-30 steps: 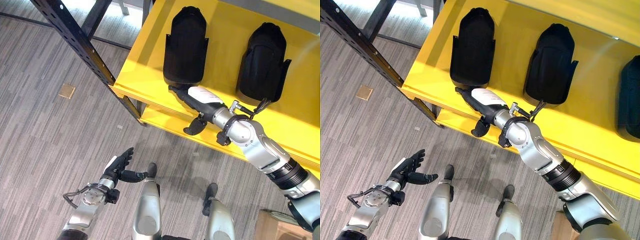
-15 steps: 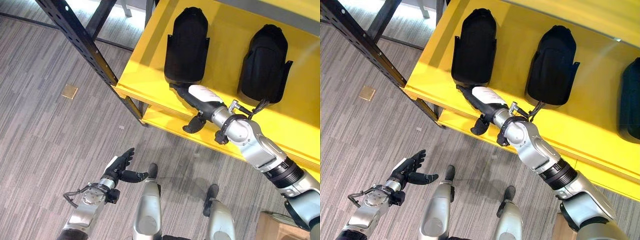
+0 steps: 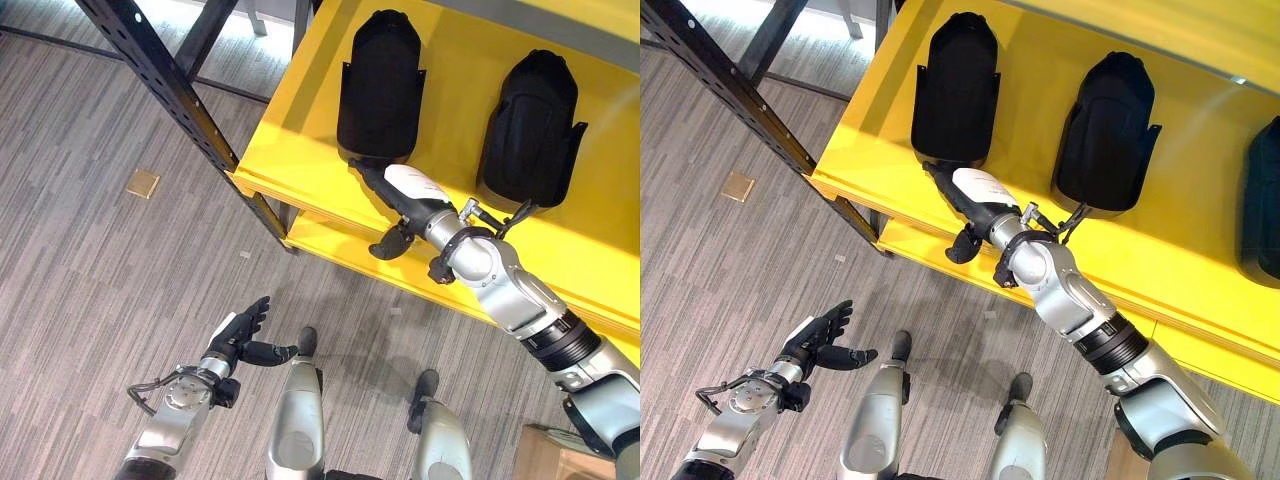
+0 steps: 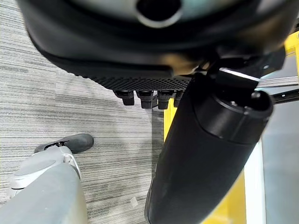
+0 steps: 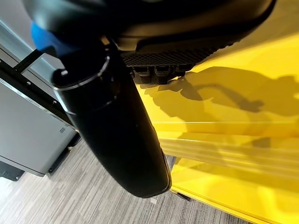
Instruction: Move parts from the plastic box to the shelf.
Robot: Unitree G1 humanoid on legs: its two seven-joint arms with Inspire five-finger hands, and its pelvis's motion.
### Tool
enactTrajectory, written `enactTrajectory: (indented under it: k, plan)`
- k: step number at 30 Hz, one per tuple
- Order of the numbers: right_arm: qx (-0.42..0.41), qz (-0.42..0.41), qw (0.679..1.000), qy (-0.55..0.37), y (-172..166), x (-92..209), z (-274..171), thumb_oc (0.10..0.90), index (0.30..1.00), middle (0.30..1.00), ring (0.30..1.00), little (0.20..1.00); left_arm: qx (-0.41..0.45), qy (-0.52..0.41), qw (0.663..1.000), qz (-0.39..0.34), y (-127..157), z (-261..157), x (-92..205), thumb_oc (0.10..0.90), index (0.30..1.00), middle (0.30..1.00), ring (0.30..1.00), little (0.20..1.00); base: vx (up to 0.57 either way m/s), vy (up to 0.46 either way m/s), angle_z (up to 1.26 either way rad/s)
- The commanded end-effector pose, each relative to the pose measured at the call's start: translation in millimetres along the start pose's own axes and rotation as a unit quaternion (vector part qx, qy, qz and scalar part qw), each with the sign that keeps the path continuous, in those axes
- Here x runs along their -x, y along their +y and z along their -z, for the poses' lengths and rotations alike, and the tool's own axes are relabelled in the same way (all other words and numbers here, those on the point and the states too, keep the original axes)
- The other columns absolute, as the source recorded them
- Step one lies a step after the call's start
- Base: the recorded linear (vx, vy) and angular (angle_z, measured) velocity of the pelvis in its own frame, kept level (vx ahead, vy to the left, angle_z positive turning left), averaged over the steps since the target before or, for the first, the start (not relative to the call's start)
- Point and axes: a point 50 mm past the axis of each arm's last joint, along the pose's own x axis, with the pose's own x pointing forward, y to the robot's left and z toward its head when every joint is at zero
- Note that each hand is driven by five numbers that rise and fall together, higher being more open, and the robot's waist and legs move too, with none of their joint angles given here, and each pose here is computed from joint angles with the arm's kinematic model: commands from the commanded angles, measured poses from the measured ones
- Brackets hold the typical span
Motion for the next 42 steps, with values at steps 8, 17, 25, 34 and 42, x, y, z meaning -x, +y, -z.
enactTrajectory:
  k: [8, 17, 25, 34, 42]
  plan:
    - [0.024, 0.107, 0.988, -0.111, -53, -12, -50, 0.9, 1.0, 1.0, 1.0, 1.0, -0.038, -0.057, 0.998, 0.018, -1, -23, 7, 0.9, 1.0, 1.0, 1.0, 1.0, 0.0, 0.0, 0.0]
    - [0.008, 0.115, 0.985, -0.126, -48, -16, -60, 0.9, 1.0, 1.0, 1.0, 1.0, -0.031, -0.057, 0.998, 0.021, -3, -22, 6, 0.9, 1.0, 1.0, 1.0, 1.0, -0.01, 0.022, 0.03]
    - [-0.002, 0.129, 0.985, -0.111, -47, -18, -55, 0.9, 1.0, 1.0, 1.0, 1.0, -0.035, -0.057, 0.997, 0.023, -5, -22, 6, 0.9, 1.0, 1.0, 1.0, 1.0, 0.0, -0.008, 0.06]
    - [-0.004, 0.143, 0.984, -0.105, -50, -20, -51, 0.9, 1.0, 1.0, 1.0, 1.0, -0.03, -0.057, 0.998, 0.023, -7, -23, 5, 0.9, 1.0, 1.0, 1.0, 1.0, 0.0, 0.0, 0.0]
    - [0.004, 0.153, 0.984, -0.092, -57, -22, -46, 0.9, 1.0, 1.0, 1.0, 1.0, -0.026, -0.056, 0.998, 0.023, -6, -23, 5, 0.9, 1.0, 1.0, 1.0, 1.0, 0.0, 0.0, 0.0]
